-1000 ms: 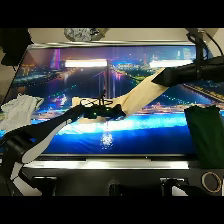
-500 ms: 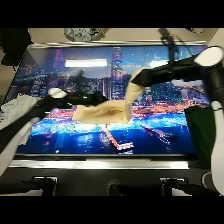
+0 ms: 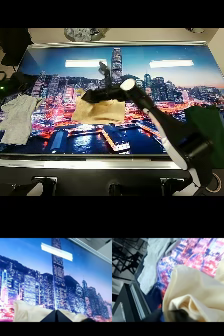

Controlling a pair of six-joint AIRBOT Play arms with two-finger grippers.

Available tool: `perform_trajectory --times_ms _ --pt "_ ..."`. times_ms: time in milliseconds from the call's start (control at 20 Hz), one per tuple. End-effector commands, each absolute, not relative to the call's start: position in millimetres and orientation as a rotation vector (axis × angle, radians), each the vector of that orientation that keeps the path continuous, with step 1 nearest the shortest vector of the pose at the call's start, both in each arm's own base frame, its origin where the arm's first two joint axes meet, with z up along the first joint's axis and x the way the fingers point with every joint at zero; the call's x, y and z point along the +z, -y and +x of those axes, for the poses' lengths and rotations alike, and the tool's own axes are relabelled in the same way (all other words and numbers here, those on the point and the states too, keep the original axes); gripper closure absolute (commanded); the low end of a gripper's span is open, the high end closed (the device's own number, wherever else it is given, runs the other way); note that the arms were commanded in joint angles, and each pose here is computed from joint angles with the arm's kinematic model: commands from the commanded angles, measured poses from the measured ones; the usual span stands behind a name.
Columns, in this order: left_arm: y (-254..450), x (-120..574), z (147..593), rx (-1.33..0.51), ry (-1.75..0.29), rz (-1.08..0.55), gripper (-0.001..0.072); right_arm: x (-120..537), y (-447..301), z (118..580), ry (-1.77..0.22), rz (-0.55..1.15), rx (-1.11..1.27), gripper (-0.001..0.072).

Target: Fold the shirts.

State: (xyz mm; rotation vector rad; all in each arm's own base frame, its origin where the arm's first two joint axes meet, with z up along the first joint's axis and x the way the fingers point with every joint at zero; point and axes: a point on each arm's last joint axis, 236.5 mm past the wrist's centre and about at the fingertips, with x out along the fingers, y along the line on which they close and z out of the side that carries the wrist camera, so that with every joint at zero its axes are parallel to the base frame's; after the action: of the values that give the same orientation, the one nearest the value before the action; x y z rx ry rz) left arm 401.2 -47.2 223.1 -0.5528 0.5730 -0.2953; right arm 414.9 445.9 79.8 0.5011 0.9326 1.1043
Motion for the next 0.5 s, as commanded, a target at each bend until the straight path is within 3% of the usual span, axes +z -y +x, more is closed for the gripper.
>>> perform_trajectory --times_ms 0,200,350,400,450 --pt "39 235 380 -0.281 -0.564 -0.525 0.0678 34 -482 414 -0.966 0.566 1.042 0.0017" --pt "38 235 380 -0.287 -0.558 -0.491 0.0678 46 -442 424 -0.955 0.431 1.053 0.0075" --pt "33 230 380 -0.267 -0.568 -0.462 0.0678 40 -338 415 -1.117 0.112 0.977 0.0072" --pt "29 226 381 -0.253 -0.577 -0.444 0.0678 35 -290 415 -1.184 0.0 0.892 0.0022" --pt "25 222 382 -0.241 -0.587 -0.43 0.0677 29 -235 418 -1.252 -0.106 0.774 0.0017"
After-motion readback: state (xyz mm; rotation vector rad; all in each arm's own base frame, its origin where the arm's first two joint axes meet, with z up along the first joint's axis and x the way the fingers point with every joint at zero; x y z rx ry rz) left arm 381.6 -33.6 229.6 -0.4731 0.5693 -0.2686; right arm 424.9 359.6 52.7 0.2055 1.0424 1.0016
